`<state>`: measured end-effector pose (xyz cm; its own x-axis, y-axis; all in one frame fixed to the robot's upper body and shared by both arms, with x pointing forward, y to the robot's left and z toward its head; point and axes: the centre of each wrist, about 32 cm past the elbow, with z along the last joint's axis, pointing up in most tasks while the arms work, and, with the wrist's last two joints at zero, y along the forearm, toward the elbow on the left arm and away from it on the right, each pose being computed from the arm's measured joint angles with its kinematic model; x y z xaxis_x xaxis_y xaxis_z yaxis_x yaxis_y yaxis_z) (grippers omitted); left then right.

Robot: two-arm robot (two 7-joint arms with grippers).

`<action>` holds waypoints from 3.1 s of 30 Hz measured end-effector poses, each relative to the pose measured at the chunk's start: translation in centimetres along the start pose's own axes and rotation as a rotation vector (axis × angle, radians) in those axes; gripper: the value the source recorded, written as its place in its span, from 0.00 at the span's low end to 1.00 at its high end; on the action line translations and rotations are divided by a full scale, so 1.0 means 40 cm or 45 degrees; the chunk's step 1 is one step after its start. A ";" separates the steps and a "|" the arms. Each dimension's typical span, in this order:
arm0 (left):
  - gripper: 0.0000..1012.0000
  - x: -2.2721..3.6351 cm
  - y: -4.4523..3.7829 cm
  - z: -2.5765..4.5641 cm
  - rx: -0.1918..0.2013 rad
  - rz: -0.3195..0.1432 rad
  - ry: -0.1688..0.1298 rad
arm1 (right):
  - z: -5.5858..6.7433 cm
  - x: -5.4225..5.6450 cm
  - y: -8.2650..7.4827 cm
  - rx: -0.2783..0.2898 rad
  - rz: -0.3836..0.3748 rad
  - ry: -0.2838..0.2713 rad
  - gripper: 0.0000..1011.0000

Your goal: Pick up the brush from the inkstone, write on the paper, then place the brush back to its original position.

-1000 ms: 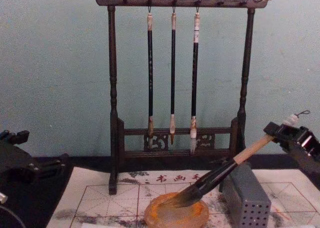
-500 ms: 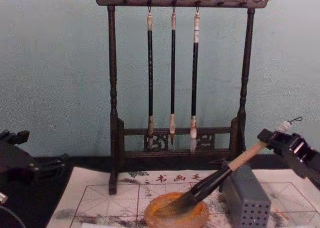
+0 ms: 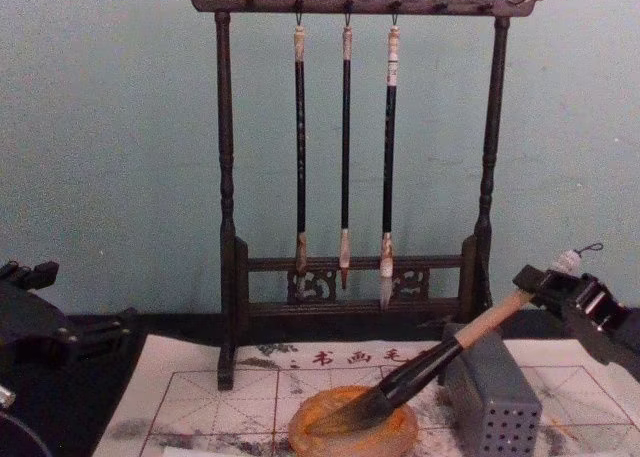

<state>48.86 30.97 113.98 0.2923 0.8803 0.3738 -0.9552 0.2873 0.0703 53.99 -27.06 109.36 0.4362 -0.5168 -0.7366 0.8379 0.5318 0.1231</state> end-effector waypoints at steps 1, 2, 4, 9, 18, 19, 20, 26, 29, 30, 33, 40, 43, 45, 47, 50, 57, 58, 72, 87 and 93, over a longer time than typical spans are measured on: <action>0.99 0.000 0.000 0.000 0.000 0.000 0.000 | 0.000 0.000 0.000 0.000 0.000 0.000 0.17; 0.99 0.000 0.000 0.000 0.000 0.000 0.000 | 0.000 0.000 0.000 -0.001 -0.001 0.000 0.17; 0.99 0.000 0.000 0.000 0.000 0.000 0.000 | 0.000 0.001 -0.001 -0.002 -0.002 -0.001 0.17; 0.99 0.000 0.000 0.000 0.000 0.000 0.000 | 0.000 0.005 -0.004 -0.008 -0.009 -0.003 0.17; 0.99 0.000 0.000 0.000 0.000 0.000 0.000 | 0.001 0.010 -0.011 -0.031 -0.017 -0.007 0.17; 0.99 0.000 0.000 0.000 0.000 0.000 0.000 | 0.002 0.011 -0.012 -0.033 -0.018 -0.008 0.17; 0.99 0.000 0.000 0.000 0.000 0.000 0.000 | 0.002 0.011 -0.013 -0.036 -0.018 -0.009 0.17; 0.99 0.000 0.000 0.000 0.000 0.000 0.000 | 0.004 0.014 -0.017 -0.047 -0.018 -0.011 0.17; 0.99 0.000 0.000 0.000 0.000 0.000 0.000 | 0.005 0.014 -0.018 -0.049 -0.018 -0.012 0.17; 0.99 0.000 0.000 0.000 0.000 0.000 0.000 | 0.005 0.014 -0.018 -0.049 -0.018 -0.012 0.17; 0.99 0.000 0.000 0.000 0.000 0.000 0.000 | 0.004 0.014 -0.018 -0.049 -0.018 -0.012 0.17; 0.99 0.000 0.000 0.000 0.000 0.000 0.000 | 0.004 0.014 -0.017 -0.050 -0.017 -0.011 0.17; 0.99 0.000 0.000 0.000 0.000 0.000 0.000 | 0.003 0.013 -0.017 -0.050 -0.016 -0.011 0.17; 0.99 0.000 0.000 0.000 0.000 0.000 0.000 | 0.003 0.013 -0.016 -0.050 -0.016 -0.011 0.17; 0.99 0.000 0.000 0.000 0.000 0.000 0.000 | 0.003 0.013 -0.016 -0.050 -0.016 -0.011 0.17; 0.99 0.000 0.000 0.000 0.000 0.000 0.000 | 0.003 0.013 -0.016 -0.050 -0.016 -0.011 0.17; 0.99 0.000 0.000 0.000 0.000 0.000 0.000 | 0.001 0.012 -0.015 -0.056 -0.018 -0.012 0.28; 0.99 0.000 0.000 0.000 0.000 0.000 0.000 | 0.001 0.013 -0.015 -0.056 -0.018 -0.012 0.34; 0.99 0.000 0.000 0.000 0.000 0.000 0.000 | 0.002 0.013 -0.016 -0.052 -0.018 -0.013 0.77; 0.99 0.000 0.000 0.000 0.000 0.000 0.000 | 0.003 0.013 -0.016 -0.049 -0.017 -0.013 0.99; 0.99 0.000 0.000 0.000 0.000 0.000 0.000 | 0.004 0.012 -0.016 -0.043 -0.016 -0.017 0.99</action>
<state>48.86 30.97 113.98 0.2923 0.8803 0.3737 -0.9553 0.2873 0.0703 53.69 -27.75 109.02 0.4302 -0.5323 -0.7291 0.8320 0.5472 0.0914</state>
